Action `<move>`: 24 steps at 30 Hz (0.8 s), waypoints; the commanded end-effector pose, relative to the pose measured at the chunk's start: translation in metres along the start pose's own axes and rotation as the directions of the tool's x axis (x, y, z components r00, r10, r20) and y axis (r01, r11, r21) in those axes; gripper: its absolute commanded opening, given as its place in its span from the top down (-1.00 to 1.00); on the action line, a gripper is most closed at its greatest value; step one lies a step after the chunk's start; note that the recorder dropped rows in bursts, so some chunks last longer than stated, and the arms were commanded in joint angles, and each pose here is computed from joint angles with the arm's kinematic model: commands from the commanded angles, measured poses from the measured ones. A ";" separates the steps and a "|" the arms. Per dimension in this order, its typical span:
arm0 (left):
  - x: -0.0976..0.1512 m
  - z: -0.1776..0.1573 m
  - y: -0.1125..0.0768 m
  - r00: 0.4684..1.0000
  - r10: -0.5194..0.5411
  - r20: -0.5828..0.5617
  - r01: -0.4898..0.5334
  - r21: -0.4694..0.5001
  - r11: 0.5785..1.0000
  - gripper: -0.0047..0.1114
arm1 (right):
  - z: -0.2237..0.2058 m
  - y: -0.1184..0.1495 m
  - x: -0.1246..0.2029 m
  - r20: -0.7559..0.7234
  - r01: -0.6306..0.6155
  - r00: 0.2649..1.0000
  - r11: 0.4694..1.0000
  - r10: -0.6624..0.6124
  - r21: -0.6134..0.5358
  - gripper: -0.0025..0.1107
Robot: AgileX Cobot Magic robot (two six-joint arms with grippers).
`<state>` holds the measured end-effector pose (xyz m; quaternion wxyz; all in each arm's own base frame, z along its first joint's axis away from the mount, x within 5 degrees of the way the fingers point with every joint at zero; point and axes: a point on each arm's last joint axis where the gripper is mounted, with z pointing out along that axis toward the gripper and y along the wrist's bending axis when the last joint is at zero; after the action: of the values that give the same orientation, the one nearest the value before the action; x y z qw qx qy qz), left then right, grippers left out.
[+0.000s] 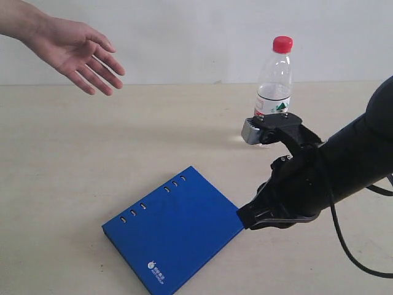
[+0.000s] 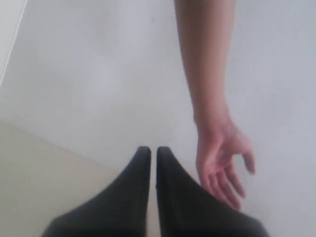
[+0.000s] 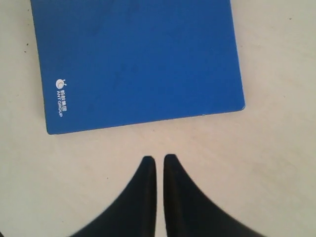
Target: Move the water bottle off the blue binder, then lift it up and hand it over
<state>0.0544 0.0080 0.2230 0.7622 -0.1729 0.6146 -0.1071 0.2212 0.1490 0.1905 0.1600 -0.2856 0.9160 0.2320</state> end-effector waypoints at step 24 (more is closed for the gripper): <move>-0.032 0.046 -0.075 0.938 0.085 -0.335 0.104 0.507 0.856 0.84 | 0.001 0.000 0.001 0.001 0.009 1.000 1.000 -0.009 0.002 0.93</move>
<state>0.0727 -0.0309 0.2900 0.7419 -0.0122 0.6067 -0.2853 0.2217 0.1487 0.1904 0.1636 -0.2910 0.9146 0.2283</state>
